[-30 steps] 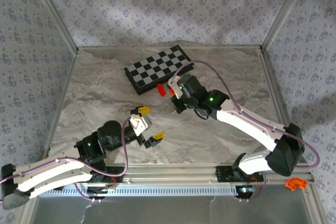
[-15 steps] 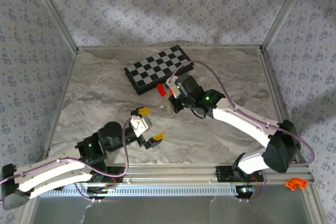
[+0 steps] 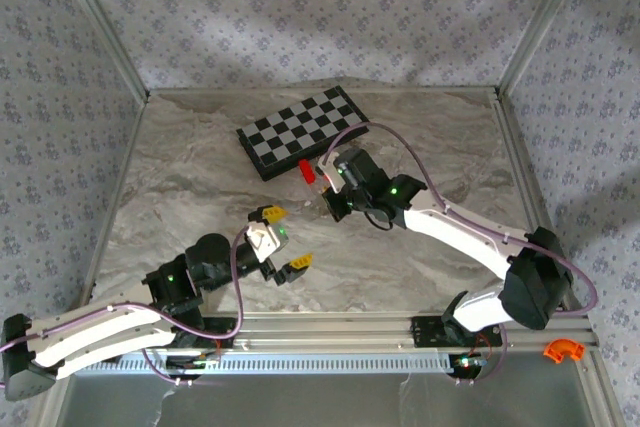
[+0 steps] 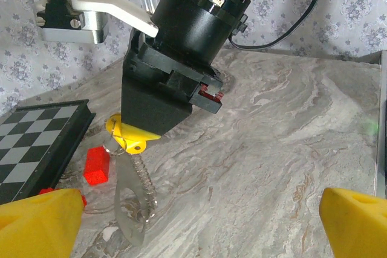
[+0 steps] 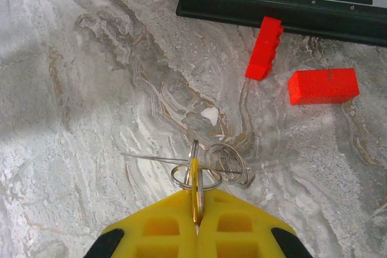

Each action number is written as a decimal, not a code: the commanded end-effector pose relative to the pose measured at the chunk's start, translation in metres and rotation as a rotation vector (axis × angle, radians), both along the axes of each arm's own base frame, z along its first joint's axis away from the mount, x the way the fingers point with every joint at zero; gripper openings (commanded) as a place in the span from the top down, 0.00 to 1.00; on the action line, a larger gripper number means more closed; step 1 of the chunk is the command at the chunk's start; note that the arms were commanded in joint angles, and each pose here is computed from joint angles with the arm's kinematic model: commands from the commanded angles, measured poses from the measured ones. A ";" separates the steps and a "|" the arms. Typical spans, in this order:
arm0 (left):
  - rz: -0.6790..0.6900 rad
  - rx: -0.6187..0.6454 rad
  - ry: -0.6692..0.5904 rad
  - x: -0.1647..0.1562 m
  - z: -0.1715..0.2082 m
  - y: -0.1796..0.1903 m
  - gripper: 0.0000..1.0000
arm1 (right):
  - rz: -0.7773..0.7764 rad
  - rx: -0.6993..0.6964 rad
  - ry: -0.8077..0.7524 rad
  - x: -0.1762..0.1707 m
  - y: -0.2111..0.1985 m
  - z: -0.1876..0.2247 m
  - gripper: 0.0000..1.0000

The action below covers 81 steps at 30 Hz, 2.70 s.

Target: Put the keys on the keyring

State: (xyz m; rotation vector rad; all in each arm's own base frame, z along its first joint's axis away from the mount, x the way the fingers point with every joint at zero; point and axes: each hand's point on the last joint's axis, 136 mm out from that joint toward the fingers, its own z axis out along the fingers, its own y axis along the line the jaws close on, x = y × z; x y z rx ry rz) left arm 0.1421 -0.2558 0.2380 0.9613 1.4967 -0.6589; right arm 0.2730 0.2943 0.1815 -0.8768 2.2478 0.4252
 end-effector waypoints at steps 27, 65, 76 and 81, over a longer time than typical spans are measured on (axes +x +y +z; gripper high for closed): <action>0.001 -0.046 -0.029 0.001 0.014 -0.001 0.00 | -0.092 0.040 0.167 -0.053 -0.047 -0.032 1.00; 0.002 -0.040 -0.017 0.003 0.011 -0.004 0.01 | -0.253 0.071 0.571 -0.153 -0.101 -0.130 1.00; 0.003 -0.039 -0.020 0.003 0.009 -0.005 0.01 | -0.310 0.080 0.597 -0.162 -0.112 -0.142 1.00; 0.003 -0.043 -0.018 0.004 0.009 -0.005 0.00 | -0.327 0.076 0.600 -0.164 -0.114 -0.146 1.00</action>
